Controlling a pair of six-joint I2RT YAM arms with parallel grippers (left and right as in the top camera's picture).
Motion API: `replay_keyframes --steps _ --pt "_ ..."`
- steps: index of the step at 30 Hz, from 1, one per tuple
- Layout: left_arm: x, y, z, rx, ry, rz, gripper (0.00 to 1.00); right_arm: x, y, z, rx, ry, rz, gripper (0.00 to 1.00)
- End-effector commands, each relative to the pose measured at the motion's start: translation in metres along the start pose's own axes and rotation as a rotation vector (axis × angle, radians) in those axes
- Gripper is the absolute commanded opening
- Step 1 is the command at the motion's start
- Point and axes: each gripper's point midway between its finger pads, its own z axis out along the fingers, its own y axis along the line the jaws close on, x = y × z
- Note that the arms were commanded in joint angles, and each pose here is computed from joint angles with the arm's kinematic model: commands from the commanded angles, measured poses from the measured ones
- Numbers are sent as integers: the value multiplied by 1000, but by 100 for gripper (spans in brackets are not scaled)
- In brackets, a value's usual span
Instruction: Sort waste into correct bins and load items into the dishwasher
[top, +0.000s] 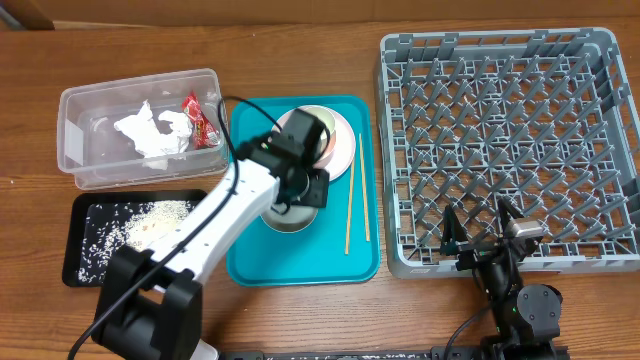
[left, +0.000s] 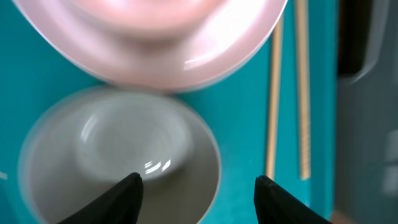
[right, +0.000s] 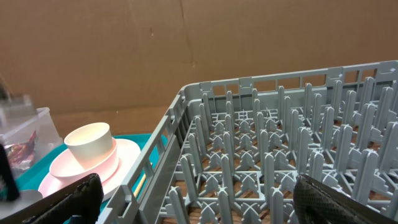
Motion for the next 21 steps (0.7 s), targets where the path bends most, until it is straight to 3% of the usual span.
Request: replay_keyframes --steps 1,2,7,14,18,21 --pt "-46 -8 -71 48 -202 7 64 2 0 0 -1 -2 -7 100" --pt "-53 -9 -85 59 -237 5 100 2 0 0 -1 -2 -7 100" --pt "-67 -12 -117 81 -327 4 100 2 0 0 -1 -2 -7 100" --pt "-78 14 -140 -20 -381 23 100 2 3 0 -19 -1 13 100" --pt "-96 40 -180 -31 -466 -73 100 -11 9 -1 -53 -39 260 100" --pt "-107 65 -206 -37 -534 -146 100 -16 10 -4 -44 -11 297 100"
